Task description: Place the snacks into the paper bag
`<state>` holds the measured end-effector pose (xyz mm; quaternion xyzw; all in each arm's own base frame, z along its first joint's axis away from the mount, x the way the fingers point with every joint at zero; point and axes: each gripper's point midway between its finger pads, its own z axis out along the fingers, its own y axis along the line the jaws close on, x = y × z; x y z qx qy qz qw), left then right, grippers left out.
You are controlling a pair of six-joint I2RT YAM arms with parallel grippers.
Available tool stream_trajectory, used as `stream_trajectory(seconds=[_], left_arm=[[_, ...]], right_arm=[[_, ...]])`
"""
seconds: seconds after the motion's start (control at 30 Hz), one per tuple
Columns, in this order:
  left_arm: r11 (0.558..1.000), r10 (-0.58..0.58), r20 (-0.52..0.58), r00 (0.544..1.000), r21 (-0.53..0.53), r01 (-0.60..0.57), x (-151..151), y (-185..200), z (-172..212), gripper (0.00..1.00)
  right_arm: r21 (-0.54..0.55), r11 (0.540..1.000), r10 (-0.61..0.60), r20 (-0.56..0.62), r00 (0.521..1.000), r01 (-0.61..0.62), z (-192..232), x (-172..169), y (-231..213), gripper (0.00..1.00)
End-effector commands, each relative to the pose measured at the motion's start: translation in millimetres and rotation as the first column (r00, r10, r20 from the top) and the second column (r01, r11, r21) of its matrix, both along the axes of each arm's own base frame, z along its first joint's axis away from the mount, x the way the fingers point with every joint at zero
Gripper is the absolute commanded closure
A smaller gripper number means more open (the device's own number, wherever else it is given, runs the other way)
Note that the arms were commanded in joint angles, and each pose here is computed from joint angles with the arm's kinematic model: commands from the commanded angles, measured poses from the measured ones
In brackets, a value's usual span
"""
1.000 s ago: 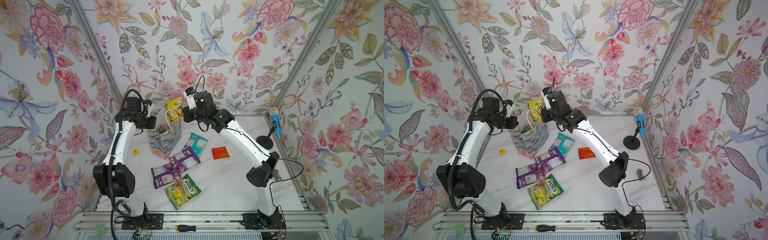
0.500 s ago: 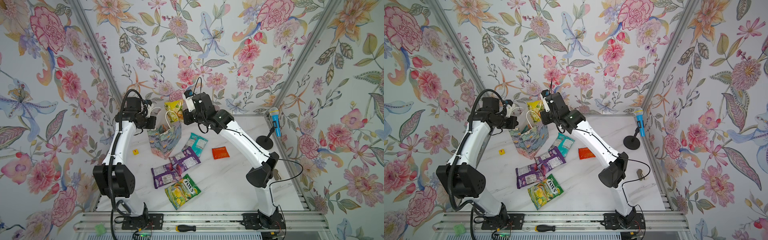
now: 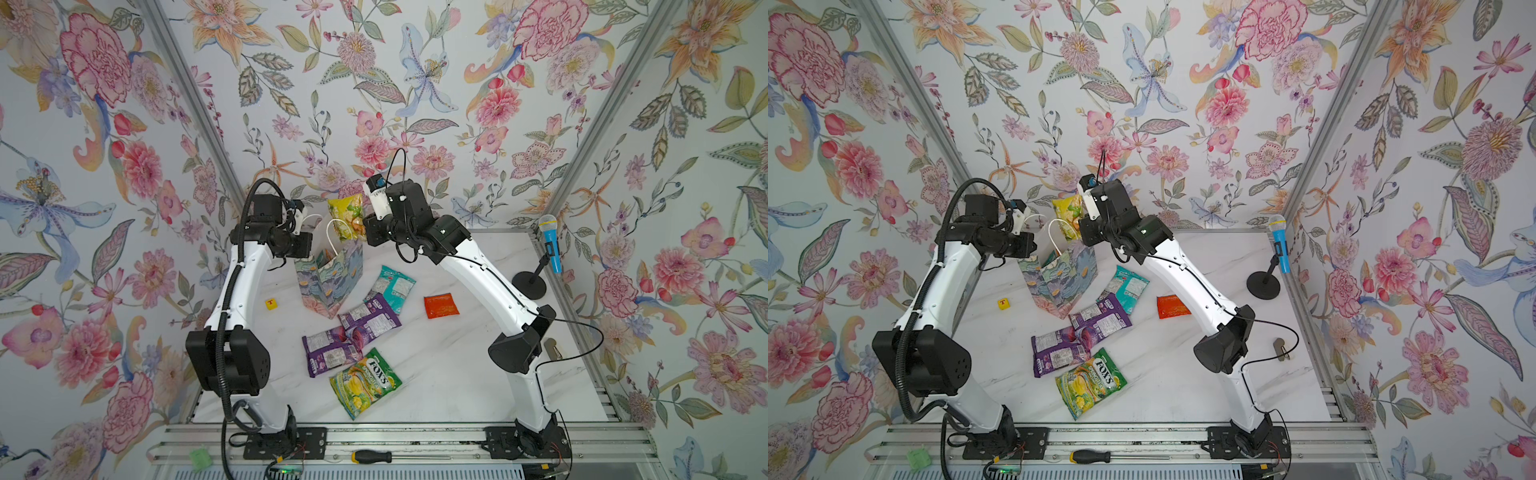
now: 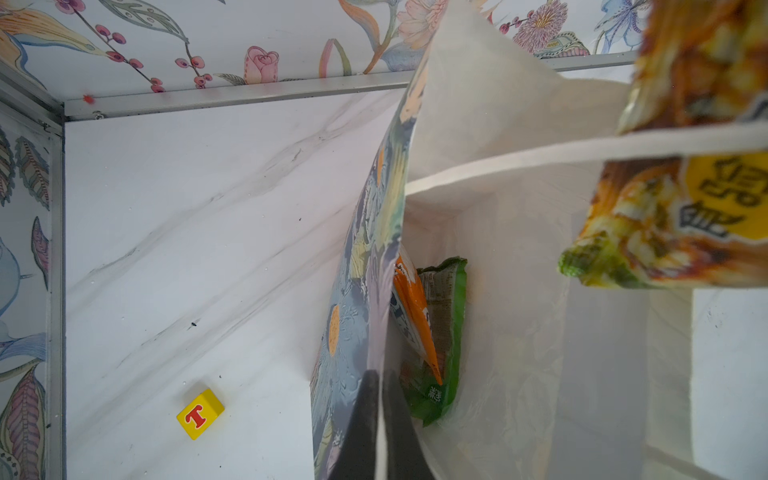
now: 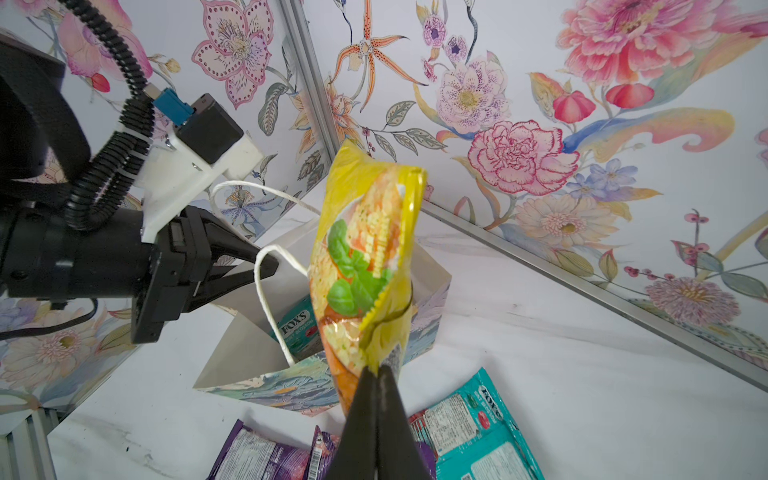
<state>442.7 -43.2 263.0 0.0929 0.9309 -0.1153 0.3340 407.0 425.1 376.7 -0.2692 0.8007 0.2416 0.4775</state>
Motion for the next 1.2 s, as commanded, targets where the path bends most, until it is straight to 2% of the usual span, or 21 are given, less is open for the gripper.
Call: stream_trajectory(seconds=[0.0, 0.6, 0.73, 0.83, 0.97, 1.17], left_arm=[[1.0, -0.02, 0.03, 0.999, -0.02, 0.021, -4, -8, 13, 0.96], [1.0, -0.018, 0.029, 0.999, -0.014, 0.018, -5, -7, 12, 0.96], [1.0, -0.018, 0.031, 0.999, -0.015, 0.018, -5, -7, 12, 0.97], [1.0, -0.02, 0.03, 0.999, -0.017, 0.02, -5, -8, 12, 0.96], [1.0, -0.021, 0.028, 0.999, -0.015, 0.021, -5, -8, 12, 0.96], [1.0, -0.022, 0.029, 0.999, -0.019, 0.022, -5, -8, 11, 0.96]], right_arm=[[-0.026, 0.999, 0.024, -0.028, 0.999, -0.025, -15, 5, 1, 1.0], [-0.076, 0.997, 0.029, -0.055, 0.998, -0.033, -16, -15, -18, 1.0], [-0.078, 0.997, 0.026, -0.048, 0.999, -0.029, -15, -13, -17, 0.72], [-0.051, 0.998, 0.04, -0.036, 0.999, -0.041, -9, -10, -9, 0.59], [-0.001, 0.999, 0.047, -0.024, 0.999, -0.047, 1, -2, 0, 0.54], [0.057, 0.998, -0.007, -0.044, 0.999, 0.009, 5, 19, -11, 0.53]])
